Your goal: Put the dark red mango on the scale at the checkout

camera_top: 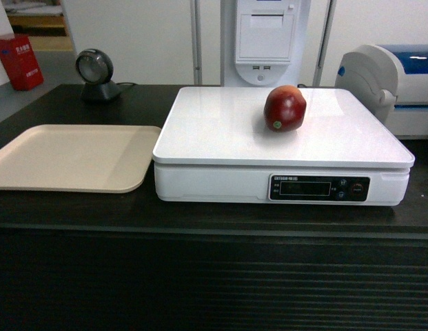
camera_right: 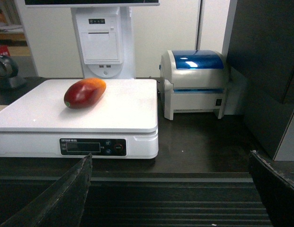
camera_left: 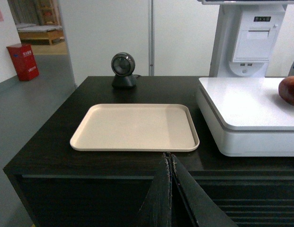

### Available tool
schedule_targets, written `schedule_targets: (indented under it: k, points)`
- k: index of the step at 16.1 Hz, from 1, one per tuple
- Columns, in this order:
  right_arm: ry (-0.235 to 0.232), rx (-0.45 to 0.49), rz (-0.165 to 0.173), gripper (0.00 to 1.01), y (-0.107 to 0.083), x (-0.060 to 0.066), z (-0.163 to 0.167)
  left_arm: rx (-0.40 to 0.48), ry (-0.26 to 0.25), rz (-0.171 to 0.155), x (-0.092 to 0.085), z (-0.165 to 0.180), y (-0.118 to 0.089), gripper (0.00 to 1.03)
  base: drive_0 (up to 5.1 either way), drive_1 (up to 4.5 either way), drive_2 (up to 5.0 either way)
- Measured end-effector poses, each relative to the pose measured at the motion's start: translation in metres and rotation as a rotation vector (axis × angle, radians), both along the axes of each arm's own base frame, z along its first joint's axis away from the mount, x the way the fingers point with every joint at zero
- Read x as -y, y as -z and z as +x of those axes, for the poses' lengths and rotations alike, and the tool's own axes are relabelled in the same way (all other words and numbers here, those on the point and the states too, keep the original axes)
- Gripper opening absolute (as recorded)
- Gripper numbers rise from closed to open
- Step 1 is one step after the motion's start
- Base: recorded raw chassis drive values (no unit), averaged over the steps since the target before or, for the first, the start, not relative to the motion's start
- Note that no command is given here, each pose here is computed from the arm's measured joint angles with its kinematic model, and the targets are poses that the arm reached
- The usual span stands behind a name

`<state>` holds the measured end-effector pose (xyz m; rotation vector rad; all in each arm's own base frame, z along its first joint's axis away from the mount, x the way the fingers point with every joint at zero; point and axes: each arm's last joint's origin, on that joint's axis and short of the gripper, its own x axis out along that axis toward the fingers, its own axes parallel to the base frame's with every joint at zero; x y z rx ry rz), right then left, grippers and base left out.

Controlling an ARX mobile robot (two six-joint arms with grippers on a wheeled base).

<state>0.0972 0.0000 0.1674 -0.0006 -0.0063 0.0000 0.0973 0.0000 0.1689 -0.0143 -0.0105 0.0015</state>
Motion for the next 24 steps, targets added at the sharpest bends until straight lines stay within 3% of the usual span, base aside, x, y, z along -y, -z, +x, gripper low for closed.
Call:
schedule_targets:
  k: [2, 3, 11, 24]
  points:
    - [0.0, -0.002, 0.0, 0.98, 0.0001, 0.0, 0.0, -0.015, 0.002, 0.0, 0.0001, 0.0004, 0.003, 0.02, 0.0, 0.0, 0.0]
    - [0.0, -0.002, 0.0, 0.98, 0.0001, 0.0, 0.0, -0.013, 0.002, 0.0, 0.0, 0.0004, 0.0028, 0.08, 0.0, 0.0, 0.0]
    - [0.0, -0.002, 0.0, 0.98, 0.0001, 0.0, 0.0, -0.013, 0.002, 0.0, 0.0, 0.0004, 0.0028, 0.99, 0.0, 0.0, 0.0]
    - [0.0, -0.002, 0.0, 0.98, 0.0001, 0.0, 0.0, -0.013, 0.002, 0.001, 0.0, 0.0004, 0.0028, 0.98, 0.0, 0.0, 0.0]
